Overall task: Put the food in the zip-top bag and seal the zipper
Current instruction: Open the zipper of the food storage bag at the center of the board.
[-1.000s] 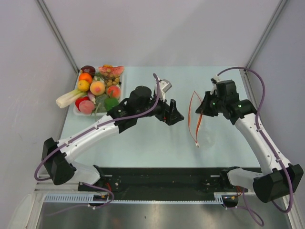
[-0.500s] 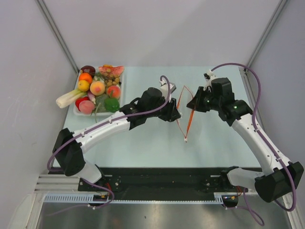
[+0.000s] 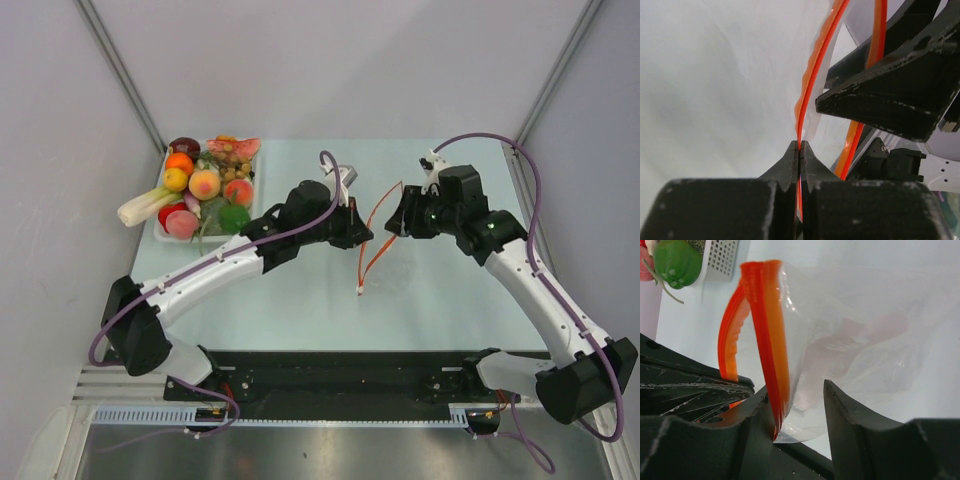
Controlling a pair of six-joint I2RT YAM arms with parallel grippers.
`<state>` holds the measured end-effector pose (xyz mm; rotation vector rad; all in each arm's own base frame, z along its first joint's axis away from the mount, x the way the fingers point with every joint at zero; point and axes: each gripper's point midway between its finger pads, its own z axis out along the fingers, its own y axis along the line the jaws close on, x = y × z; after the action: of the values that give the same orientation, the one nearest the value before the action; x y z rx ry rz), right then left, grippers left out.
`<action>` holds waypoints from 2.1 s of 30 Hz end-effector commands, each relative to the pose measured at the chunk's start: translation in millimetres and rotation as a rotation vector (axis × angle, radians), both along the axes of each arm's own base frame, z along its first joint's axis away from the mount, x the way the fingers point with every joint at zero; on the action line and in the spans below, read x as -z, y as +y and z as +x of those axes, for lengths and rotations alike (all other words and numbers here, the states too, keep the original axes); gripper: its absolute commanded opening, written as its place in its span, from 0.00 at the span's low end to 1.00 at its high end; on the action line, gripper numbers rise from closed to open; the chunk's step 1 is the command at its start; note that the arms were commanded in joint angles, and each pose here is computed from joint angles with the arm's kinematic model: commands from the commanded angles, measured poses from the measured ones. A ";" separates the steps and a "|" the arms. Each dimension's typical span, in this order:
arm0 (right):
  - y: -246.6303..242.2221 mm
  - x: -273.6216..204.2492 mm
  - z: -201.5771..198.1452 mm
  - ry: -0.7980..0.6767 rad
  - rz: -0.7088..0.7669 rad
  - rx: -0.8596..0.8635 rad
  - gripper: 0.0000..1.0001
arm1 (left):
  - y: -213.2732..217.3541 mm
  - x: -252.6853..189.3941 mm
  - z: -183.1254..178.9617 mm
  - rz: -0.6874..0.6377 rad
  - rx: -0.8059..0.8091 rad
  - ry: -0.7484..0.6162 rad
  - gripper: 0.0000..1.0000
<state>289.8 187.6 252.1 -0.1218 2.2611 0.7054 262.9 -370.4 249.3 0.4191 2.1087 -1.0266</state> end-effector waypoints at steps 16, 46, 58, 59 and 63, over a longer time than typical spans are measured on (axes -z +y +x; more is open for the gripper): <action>28.8 -29.8 6.9 -0.044 0.058 -0.002 0.57 | 15.5 -12.7 12.4 -0.156 -0.098 0.205 0.00; -49.4 -13.4 -29.0 0.091 -0.066 -0.054 0.00 | 122.8 32.2 30.0 0.417 -0.079 -0.089 0.00; -12.6 13.3 -8.7 0.134 0.071 -0.088 0.00 | 114.3 -2.3 25.4 0.211 0.111 -0.085 0.75; -11.1 13.6 -6.4 0.135 0.074 -0.089 0.00 | 127.2 -14.3 33.7 0.200 0.093 -0.110 0.81; -6.5 13.4 -3.4 0.137 0.093 -0.084 0.00 | 167.8 -38.8 29.6 0.217 0.110 -0.192 1.00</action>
<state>276.0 171.4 224.0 -0.1268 2.4355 0.8407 300.4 -231.9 225.3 0.6104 2.2449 -0.7782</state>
